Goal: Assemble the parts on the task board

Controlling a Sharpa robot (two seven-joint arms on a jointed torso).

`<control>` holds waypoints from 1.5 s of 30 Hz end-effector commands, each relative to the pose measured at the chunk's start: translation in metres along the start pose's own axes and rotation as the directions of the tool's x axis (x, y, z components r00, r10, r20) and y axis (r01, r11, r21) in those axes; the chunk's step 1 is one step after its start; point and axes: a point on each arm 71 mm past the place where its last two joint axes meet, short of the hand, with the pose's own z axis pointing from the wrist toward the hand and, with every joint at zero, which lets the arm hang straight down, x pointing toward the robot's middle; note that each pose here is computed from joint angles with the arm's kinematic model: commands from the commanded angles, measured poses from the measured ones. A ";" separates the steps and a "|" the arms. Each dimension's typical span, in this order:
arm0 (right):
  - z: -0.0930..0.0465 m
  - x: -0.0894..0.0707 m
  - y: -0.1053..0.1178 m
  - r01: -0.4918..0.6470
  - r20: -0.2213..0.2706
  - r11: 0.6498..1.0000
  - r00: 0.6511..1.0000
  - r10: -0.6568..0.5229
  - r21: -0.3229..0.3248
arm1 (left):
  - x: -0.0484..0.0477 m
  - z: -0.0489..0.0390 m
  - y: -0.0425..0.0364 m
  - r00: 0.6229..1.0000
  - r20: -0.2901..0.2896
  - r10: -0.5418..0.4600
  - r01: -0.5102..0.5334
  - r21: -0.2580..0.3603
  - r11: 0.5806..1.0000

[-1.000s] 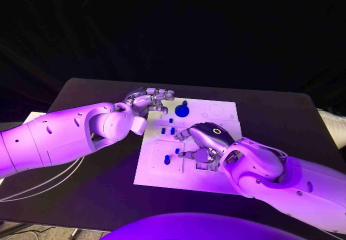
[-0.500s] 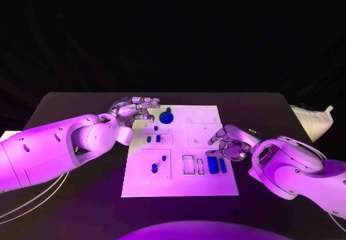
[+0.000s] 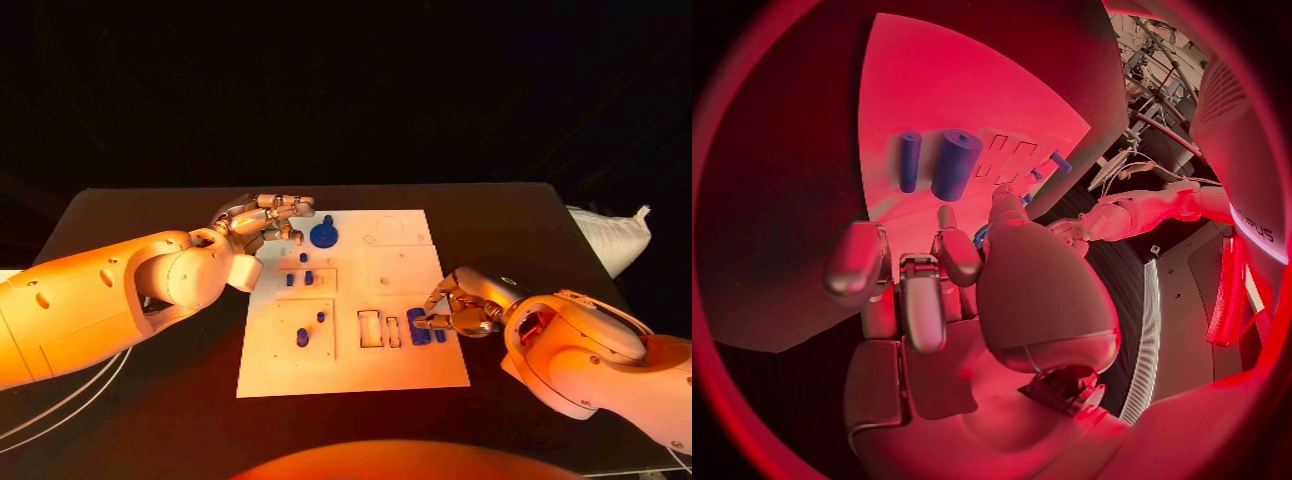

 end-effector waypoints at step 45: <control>0.021 0.035 0.000 0.124 -0.089 0.992 0.989 -0.121 0.032 | -0.0012 -0.0025 0.0008 1.000 -0.024 -0.003 0.003 -0.012 1.000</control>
